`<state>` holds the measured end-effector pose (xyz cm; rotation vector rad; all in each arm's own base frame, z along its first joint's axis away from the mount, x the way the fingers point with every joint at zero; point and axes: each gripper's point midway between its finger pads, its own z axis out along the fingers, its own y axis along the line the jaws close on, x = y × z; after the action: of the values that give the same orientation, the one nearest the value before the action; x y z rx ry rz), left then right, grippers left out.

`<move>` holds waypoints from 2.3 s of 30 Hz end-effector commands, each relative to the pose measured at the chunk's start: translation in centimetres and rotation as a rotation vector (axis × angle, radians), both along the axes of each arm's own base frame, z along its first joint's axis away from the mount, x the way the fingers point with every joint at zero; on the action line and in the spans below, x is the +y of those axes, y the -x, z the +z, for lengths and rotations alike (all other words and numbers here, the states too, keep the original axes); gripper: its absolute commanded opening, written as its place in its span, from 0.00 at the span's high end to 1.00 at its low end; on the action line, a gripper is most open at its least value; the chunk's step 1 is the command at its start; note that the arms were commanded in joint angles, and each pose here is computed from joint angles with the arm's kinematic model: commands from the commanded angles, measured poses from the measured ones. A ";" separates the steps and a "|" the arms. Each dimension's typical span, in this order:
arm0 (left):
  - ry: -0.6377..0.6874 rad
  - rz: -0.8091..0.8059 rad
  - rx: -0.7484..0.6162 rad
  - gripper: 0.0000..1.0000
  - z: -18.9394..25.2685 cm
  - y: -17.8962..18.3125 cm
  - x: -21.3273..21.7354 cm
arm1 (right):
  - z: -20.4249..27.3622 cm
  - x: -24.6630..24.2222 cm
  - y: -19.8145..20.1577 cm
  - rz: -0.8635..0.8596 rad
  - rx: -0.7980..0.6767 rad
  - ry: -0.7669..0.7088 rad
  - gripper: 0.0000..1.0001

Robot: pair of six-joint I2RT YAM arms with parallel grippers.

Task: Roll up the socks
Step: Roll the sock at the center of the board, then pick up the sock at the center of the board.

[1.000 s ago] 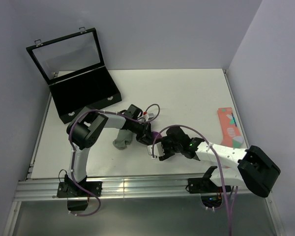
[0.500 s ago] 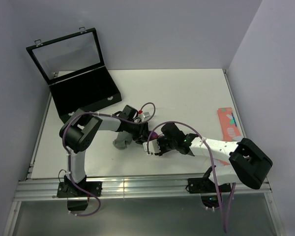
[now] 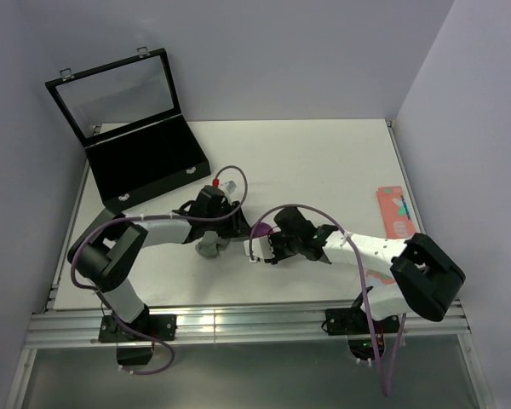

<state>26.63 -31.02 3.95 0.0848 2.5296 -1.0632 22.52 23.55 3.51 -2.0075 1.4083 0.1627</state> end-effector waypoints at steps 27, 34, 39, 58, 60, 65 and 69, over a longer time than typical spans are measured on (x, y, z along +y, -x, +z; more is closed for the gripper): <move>0.031 0.111 -0.596 0.54 7.5 2.7 2.7 | 0.4 -3.6 -0.2 -0.099 0.843 0.216 0.83; -0.035 -0.033 -0.654 0.51 7.3 2.0 0.3 | 0.7 -3.5 -1.2 -0.103 0.946 0.229 0.83; -0.055 -0.114 -0.668 0.50 6.9 1.2 -1.9 | 0.8 -3.3 -1.9 -0.117 1.007 0.234 0.83; -0.039 0.207 -0.412 0.47 4.7 1.2 -0.7 | -2.0 -3.3 -2.9 -0.312 1.146 0.209 0.84; -0.025 0.257 -0.361 0.47 4.1 2.1 -1.2 | -2.4 -3.3 -2.7 -0.336 1.165 0.213 0.84; 0.004 0.387 -0.262 0.46 2.6 3.4 -2.4 | -3.0 -3.2 -3.0 -0.419 1.166 0.208 0.84; 0.032 0.449 -0.215 0.44 2.4 4.3 -3.4 | -2.9 -2.9 -3.2 -0.479 1.191 0.196 0.85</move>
<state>21.64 -34.09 5.72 -0.1261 2.2344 -0.8414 24.82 21.67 3.84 -1.6449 2.5402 1.3126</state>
